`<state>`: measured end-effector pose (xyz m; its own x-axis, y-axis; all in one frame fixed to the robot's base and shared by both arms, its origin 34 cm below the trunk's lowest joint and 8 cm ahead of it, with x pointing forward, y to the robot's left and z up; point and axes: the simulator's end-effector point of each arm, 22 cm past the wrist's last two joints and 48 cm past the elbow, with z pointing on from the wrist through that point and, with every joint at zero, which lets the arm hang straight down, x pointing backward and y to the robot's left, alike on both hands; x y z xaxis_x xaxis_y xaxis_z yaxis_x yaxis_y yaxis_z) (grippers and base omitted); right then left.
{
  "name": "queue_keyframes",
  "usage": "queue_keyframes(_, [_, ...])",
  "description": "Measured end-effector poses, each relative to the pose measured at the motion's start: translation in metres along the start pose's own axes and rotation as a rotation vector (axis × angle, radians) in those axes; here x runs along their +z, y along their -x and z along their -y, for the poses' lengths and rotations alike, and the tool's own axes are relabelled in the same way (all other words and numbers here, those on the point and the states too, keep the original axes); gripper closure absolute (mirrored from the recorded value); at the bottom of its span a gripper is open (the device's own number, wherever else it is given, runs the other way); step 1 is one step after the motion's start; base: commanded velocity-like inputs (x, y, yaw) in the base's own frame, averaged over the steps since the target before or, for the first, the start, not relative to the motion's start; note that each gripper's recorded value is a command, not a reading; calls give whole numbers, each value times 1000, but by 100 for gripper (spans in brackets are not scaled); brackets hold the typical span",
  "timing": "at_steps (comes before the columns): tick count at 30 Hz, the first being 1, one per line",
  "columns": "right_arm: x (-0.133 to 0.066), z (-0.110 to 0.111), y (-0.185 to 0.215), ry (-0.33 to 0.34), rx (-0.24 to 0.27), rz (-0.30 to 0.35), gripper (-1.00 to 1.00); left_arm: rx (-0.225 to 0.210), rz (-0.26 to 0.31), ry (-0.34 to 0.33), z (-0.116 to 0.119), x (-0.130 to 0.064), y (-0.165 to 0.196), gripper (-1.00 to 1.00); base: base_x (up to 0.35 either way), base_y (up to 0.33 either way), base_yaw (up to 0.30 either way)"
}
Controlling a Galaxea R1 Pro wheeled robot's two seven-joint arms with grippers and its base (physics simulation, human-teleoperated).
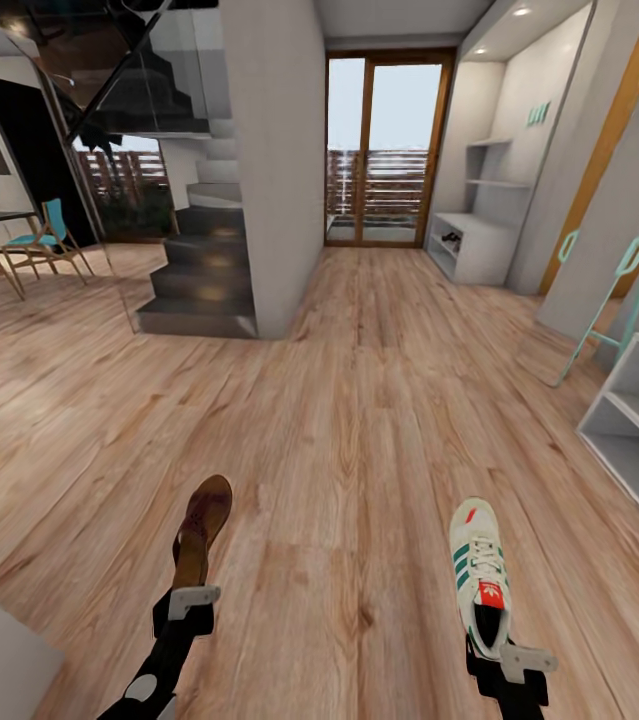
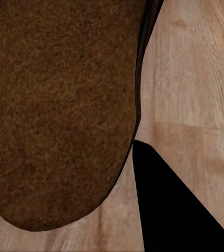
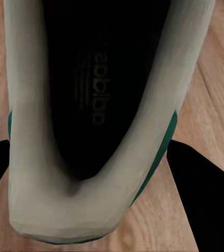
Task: Pick up the two gym shoes and the two sandals from the corridor floor and place them onto the hallstand (shoe rack) in the corridor, making sure they are on the rack and not on the floor. Arrange them so the two gym shoes are next to each other and the two sandals are next to each other.
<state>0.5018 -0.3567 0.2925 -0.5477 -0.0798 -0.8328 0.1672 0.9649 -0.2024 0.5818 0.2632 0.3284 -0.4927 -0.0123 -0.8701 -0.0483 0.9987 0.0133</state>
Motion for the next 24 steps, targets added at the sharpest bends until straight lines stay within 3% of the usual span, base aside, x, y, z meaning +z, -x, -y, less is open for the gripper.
queue_keyframes(13, [0,-2,0,3,0,0,100,-1,3,0,0,0,1,100,339,-4,0])
queue_keyframes(24, [0,-2,1,2,3,1,100,-1,20,-3,0,2,9,100,334,-106,-39])
